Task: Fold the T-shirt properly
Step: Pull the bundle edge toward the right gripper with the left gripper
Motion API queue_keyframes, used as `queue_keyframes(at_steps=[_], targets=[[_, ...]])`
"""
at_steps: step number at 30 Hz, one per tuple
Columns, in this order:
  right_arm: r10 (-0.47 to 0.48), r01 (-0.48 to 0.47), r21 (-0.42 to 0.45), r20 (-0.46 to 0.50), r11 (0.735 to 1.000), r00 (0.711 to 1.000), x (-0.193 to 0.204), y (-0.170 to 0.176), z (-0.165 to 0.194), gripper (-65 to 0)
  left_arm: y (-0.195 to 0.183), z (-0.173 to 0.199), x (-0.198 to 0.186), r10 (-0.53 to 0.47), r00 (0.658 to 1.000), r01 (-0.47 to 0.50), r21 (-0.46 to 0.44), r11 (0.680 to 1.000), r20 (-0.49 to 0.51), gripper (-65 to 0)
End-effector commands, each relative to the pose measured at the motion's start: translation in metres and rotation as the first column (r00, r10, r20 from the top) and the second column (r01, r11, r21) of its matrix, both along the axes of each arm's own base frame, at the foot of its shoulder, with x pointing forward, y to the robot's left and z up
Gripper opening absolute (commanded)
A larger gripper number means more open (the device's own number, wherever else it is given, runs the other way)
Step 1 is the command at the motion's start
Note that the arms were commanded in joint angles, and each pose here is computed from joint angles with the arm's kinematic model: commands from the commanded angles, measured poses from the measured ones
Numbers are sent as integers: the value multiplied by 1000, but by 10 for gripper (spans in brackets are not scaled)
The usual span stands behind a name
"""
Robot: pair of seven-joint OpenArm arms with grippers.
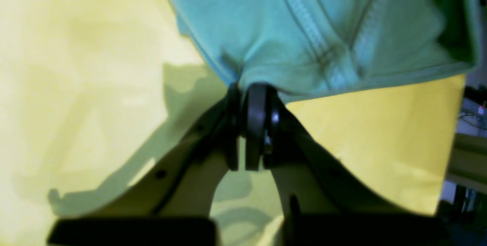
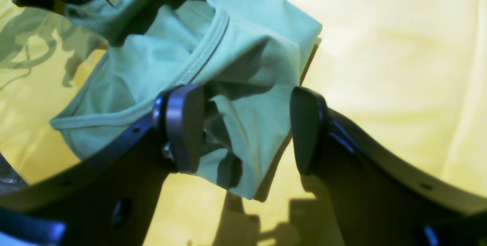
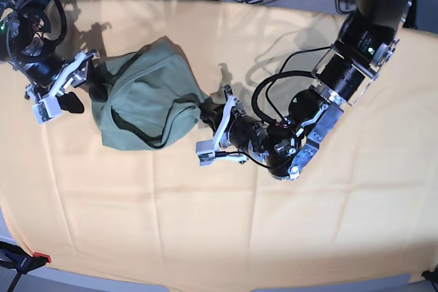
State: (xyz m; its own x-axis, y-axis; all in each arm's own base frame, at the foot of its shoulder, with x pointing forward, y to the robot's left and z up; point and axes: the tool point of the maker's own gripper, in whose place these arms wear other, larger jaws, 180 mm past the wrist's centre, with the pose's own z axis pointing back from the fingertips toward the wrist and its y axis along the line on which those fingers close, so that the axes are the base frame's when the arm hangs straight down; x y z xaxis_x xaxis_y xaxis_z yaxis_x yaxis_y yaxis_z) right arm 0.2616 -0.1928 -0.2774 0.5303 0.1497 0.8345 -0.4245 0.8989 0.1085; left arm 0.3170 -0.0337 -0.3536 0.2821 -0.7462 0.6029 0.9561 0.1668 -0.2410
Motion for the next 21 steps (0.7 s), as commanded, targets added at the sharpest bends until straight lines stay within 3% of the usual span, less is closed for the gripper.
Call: queue_keyframes(at_steps=[1, 7, 14, 18, 21], targets=[[13, -13, -1, 61, 1000, 998, 7, 0, 16, -273, -3, 16, 14, -4, 998, 5, -15, 1000, 55, -650], [13, -13, -1, 65, 1000, 998, 8, 0, 17, -273, 2, 30, 38, 12, 988, -12, -2, 1000, 151, -650], [14, -14, -5, 57, 1000, 998, 7, 0, 16, -273, 10, 35, 67, 28, 949, -39, 28, 999, 314, -650], [22, -22, -10, 27, 1000, 999, 4, 1, 11, -273, 23, 33, 85, 104, 924, -138, 67, 988, 367, -650], [87, -86, 77, -12, 993, 996, -10, 17, 10, -273, 24, 33, 90, 145, 917, -182, 65, 981, 372, -650]])
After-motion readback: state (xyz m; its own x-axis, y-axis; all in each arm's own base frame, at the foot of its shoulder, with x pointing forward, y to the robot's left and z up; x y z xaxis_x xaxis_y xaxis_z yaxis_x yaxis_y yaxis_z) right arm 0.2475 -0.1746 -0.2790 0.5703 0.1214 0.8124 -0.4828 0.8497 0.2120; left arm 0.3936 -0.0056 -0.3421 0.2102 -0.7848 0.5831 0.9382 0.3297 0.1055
